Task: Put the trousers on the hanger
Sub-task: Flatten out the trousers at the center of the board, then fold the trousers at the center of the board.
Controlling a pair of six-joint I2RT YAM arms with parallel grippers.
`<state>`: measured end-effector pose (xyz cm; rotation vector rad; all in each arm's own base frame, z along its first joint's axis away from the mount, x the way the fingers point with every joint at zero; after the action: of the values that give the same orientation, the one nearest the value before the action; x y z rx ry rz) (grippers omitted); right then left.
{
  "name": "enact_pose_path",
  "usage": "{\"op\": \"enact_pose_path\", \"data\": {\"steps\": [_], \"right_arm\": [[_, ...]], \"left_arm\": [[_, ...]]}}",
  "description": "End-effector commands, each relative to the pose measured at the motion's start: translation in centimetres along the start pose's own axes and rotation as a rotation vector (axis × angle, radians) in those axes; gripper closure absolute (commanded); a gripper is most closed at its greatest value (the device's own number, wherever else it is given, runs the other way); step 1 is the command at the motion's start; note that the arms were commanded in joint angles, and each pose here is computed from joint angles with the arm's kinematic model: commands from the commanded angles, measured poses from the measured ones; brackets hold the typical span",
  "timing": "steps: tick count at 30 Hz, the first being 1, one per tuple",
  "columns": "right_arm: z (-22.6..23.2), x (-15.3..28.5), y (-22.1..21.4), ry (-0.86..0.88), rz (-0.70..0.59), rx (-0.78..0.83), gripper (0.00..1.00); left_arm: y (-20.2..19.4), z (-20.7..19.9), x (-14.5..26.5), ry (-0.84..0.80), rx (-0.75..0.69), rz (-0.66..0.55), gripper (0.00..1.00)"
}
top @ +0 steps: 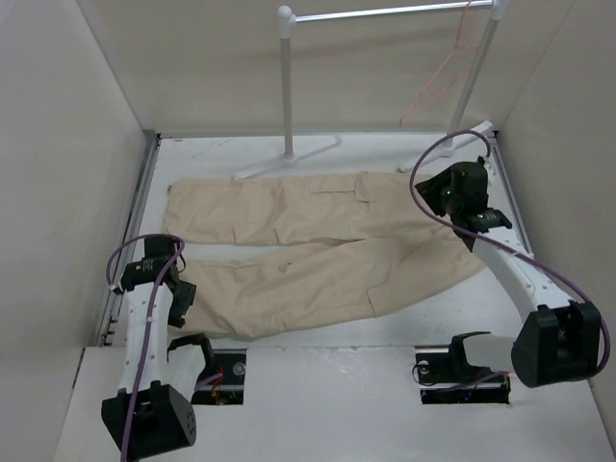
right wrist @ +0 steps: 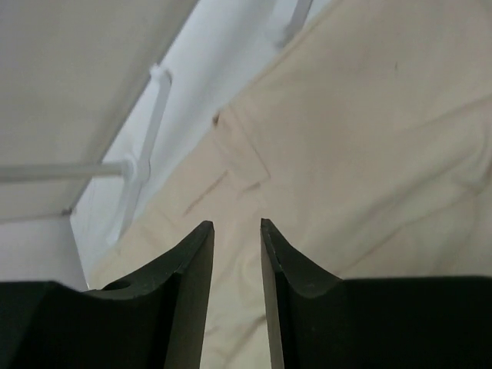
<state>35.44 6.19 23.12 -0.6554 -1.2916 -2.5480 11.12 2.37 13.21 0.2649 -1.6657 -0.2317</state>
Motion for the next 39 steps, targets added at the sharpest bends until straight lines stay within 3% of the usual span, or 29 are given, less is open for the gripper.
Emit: {"op": "enact_pose_path", "data": {"steps": [1,3,7,15,23,25,28,30,34,39], "right_arm": [[0.6,2.1,-2.3,0.062,0.063,0.042,0.58],[1.0,3.7,-3.8,0.109,0.102,0.096,0.47],[0.1,7.0,-6.8,0.145,0.156,0.159,0.39],[-2.1,10.1,-8.6,0.164,0.204,0.224,0.33],[-5.3,10.9,-9.5,0.076,0.236,0.209,0.29],[-6.5,11.2,-9.4,0.031,0.228,0.194,0.28],[-8.8,11.5,-9.1,-0.060,0.211,0.145,0.27],[-10.8,11.6,-8.8,-0.149,0.195,0.099,0.28],[-13.8,11.4,-8.0,-0.358,0.172,0.046,0.30],[-17.0,10.8,-6.6,-0.587,0.136,0.001,0.31]], "left_arm": [[-0.7,1.2,-0.3,0.086,0.070,0.023,0.55],[-0.7,1.4,-0.5,0.107,0.096,0.018,0.55],[-1.1,1.4,-1.3,0.167,0.129,0.049,0.56],[-1.8,1.9,-4.0,0.240,0.161,0.033,0.60],[-1.1,1.3,-7.1,0.241,0.254,0.011,0.61],[-1.0,0.5,-7.6,0.208,0.269,0.012,0.68],[0.3,-0.7,-8.3,0.143,0.285,-0.034,0.89],[1.5,-1.9,-8.1,0.066,0.287,-0.058,0.95],[2.7,-4.8,-5.2,-0.101,0.215,-0.128,0.97],[2.4,-5.7,-3.1,-0.218,0.168,-0.159,0.97]]}}
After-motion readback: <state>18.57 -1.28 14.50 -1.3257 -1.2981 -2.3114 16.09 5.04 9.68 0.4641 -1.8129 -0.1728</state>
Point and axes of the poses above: each gripper's point midway between its finger pads, its own x axis back along the fingers, its own z axis along the line the jaws close on, y = z × x, the point moved 5 cm from there along x, back along the fingers, and after that the axes turned 15 degrees about x, right-handed, at the moved point
